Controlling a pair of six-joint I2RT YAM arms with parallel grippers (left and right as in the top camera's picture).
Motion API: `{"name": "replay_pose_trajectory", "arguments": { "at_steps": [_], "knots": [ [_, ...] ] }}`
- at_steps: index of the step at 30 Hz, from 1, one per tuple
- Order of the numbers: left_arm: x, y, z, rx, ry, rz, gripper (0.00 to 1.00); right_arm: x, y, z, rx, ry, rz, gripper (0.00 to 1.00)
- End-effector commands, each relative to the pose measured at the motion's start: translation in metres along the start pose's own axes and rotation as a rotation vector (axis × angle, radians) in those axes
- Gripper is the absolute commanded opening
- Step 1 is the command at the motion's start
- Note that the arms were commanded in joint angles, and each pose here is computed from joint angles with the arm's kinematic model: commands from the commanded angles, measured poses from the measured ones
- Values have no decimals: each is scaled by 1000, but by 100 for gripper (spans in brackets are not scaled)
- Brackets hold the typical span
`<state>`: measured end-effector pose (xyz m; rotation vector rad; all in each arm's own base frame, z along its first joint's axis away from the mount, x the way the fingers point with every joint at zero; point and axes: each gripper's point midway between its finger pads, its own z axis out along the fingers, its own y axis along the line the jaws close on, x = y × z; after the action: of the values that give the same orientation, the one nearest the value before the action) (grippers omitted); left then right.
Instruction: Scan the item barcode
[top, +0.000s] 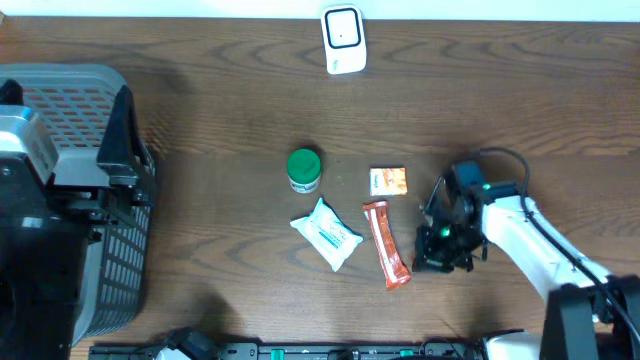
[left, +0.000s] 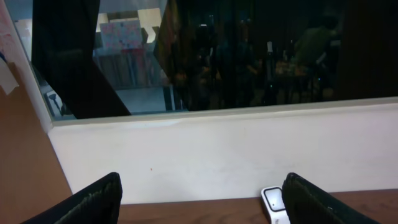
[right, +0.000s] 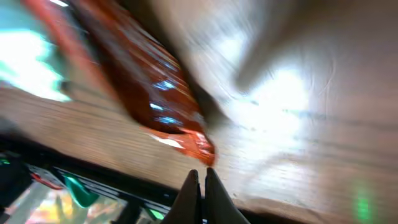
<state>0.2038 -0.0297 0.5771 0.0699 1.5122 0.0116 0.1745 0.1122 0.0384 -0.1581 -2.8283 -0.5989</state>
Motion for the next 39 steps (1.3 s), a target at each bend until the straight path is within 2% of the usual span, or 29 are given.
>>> {"name": "replay_pose_trajectory", "arguments": {
  "at_steps": [1, 2, 11, 23, 30, 35, 39],
  "knots": [
    [-3, 5, -3, -13, -11, -5, 82, -16, 32, -22, -131, -102, -100, 1],
    [-3, 5, -3, -13, -10, -5, 82, -20, 47, -25, -207, -123, -142, 1],
    [-3, 5, -3, -13, -10, -5, 82, -33, 74, -14, -409, -148, -201, 1],
    [-3, 5, -3, -13, -10, -6, 82, -14, 41, 40, -398, -66, -30, 1],
    [-2, 5, -3, -13, -10, -5, 82, -8, 10, 60, -277, -66, 141, 1],
    [-2, 5, -3, -13, -10, -5, 82, -11, 14, 59, -294, -78, 122, 1],
    [-2, 5, -3, -13, -10, -5, 82, -15, 51, 42, -502, -89, -42, 1]
  ]
}}
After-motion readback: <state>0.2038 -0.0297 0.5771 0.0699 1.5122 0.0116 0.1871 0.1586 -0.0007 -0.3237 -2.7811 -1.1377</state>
